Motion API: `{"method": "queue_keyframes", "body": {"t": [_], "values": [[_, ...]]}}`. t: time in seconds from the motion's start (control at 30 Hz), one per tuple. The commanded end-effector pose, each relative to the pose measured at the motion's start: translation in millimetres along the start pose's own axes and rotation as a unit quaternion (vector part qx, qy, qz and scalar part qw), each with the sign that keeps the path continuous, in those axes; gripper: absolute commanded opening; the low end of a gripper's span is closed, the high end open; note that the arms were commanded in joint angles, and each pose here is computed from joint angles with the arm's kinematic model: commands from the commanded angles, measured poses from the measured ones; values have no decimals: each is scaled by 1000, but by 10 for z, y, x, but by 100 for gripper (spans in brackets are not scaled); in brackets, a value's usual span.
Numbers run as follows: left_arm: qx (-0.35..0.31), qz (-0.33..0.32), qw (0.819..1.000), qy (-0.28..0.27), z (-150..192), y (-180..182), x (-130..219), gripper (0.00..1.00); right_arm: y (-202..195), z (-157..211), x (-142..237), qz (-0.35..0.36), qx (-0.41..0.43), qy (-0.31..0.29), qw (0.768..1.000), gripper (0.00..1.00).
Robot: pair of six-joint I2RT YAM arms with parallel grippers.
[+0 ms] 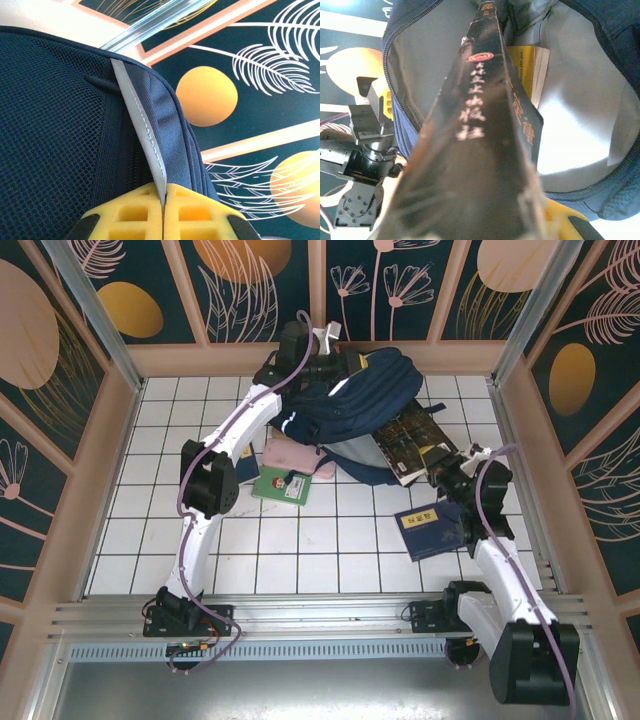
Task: Pack the student bag
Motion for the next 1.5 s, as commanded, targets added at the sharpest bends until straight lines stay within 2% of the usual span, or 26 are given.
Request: {"method": "queue_keyframes", "body": {"t": [0.0, 0.37, 0.53, 0.67, 0.83, 1.07, 1.13, 1.2, 1.3, 1.4, 1.47], "values": [[-74, 102, 991, -35, -162, -720, 311, 0, 458, -81, -96, -115, 22, 6, 993, 0], [-65, 100, 992, -38, -204, -701, 402, 0, 797, -95, -506, -142, 19, 28, 989, 0], [-64, 111, 991, -41, -233, -742, 452, 0, 644, -100, -720, -128, -1, 34, 991, 0], [-59, 116, 991, -40, -244, -735, 471, 0, 559, -81, -997, -102, 21, 36, 994, 0], [-55, 118, 991, -36, -239, -711, 478, 0, 473, -70, -1464, -60, 64, 52, 995, 0], [-51, 121, 991, -31, -232, -679, 468, 0, 204, -52, -2120, -22, 34, 77, 996, 0], [-49, 121, 991, -31, -232, -671, 462, 0, 149, 16, -2318, -19, 26, 91, 995, 16], [-48, 122, 991, -31, -233, -662, 459, 0, 136, 102, -2554, -11, 34, 114, 993, 36], [-44, 120, 991, -35, -243, -628, 441, 0, 124, 172, -2771, 49, 59, 130, 989, 58], [-38, 118, 992, -38, -272, -579, 445, 0, 177, 156, -2649, 72, 87, 98, 989, 78], [-34, 118, 992, -38, -289, -544, 448, 0, 231, 103, -2510, 74, 102, 81, 989, 87]]}}
Point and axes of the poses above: each hand's point on the last joint's axis, 136 mm out from that joint toward the fingers, its own x axis back along the fingers, its own y axis along the line the jaws close on, z = x × y, the point moved 10 cm from there along x, back along the fingers, and after that the axes turned 5 degrees about x, right-handed, at the moved point
